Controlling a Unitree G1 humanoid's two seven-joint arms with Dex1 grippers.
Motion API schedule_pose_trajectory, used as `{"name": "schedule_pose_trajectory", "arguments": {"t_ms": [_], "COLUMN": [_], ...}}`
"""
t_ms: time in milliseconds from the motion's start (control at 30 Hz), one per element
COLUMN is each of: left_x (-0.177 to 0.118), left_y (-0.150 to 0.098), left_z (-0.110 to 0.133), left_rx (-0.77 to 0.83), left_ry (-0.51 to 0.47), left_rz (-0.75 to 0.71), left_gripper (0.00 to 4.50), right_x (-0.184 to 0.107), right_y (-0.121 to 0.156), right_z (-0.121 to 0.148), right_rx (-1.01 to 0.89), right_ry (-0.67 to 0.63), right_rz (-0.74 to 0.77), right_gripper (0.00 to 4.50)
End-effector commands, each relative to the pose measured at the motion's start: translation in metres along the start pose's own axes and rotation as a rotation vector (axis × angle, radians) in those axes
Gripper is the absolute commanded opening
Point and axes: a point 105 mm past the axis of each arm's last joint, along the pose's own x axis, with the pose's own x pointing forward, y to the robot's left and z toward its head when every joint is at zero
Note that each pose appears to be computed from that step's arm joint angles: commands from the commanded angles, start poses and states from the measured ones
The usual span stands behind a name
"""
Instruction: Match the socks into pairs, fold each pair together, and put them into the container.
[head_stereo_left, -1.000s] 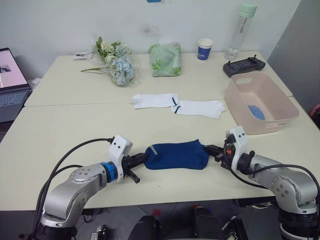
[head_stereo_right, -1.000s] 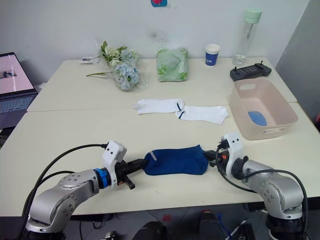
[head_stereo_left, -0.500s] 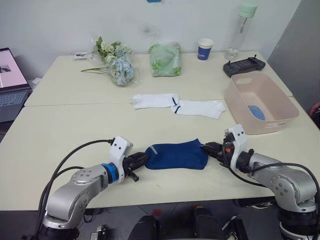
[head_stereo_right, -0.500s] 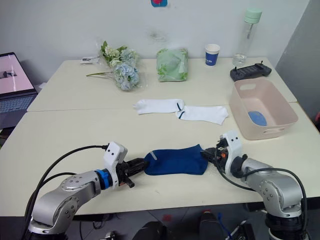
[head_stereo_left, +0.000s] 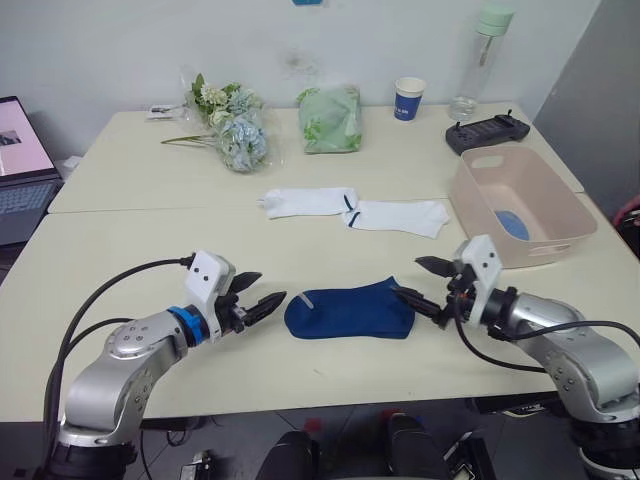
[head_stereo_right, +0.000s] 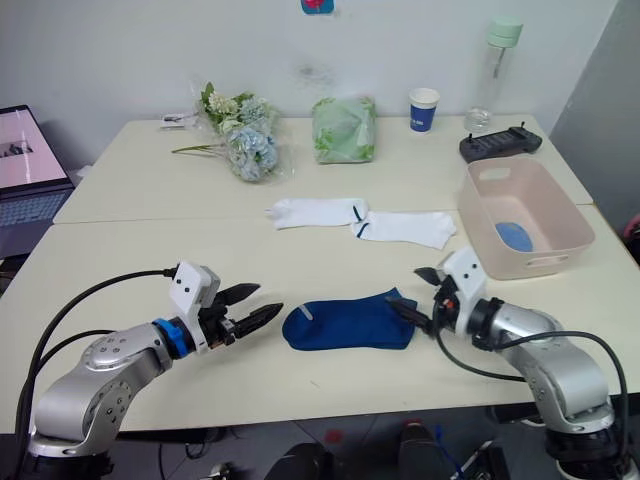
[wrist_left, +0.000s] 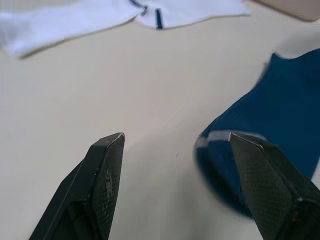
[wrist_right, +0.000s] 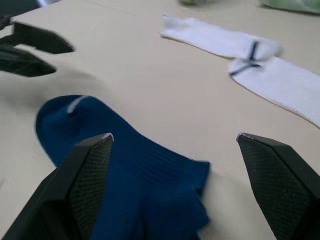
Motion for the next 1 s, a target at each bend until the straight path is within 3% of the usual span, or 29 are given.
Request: {"name": "schedule_pose_trajectory", "arguments": {"t_ms": [33, 200, 367, 400, 533, 667, 833, 933, 1000], "left_x": [0.016, 0.040, 0.044, 0.043, 0.037, 0.033, 0.031, 0.029, 0.027], "left_y": [-0.018, -0.041, -0.041, -0.038, -0.022, -0.012, -0.014, -0.027, -0.036], "left_z": [0.015, 0.005, -0.039, -0.043, -0.053, -0.053, -0.043, -0.030, -0.031], "left_rx": [0.088, 0.218, 0.264, 0.270, 0.282, 0.280, 0.264, 0.260, 0.263], "left_ry": [-0.067, -0.038, 0.103, 0.114, 0.148, 0.141, 0.092, 0.033, 0.042], "left_rz": [-0.103, -0.210, -0.219, -0.213, -0.181, -0.169, -0.187, -0.239, -0.282], "left_gripper": [3.09, 1.65, 0.07, 0.01, 0.01, 0.01, 0.01, 0.01, 0.01], "right_x": [0.012, 0.032, 0.043, 0.042, 0.025, 0.005, -0.002, 0.002, 0.007], "right_y": [0.008, 0.014, 0.015, 0.014, 0.004, -0.002, -0.004, 0.012, 0.019], "right_z": [0.002, -0.012, -0.038, -0.043, -0.059, -0.058, -0.049, -0.028, -0.029], "right_rx": [-0.059, -0.125, -0.144, -0.143, -0.141, -0.135, -0.126, -0.097, -0.091], "right_ry": [-0.019, 0.010, 0.092, 0.108, 0.172, 0.185, 0.145, 0.044, 0.050], "right_rz": [0.066, 0.102, 0.099, 0.093, 0.060, 0.045, 0.039, 0.122, 0.152], "right_gripper": [3.65, 1.97, 0.20, 0.08, 0.08, 0.08, 0.08, 0.08, 0.08]}}
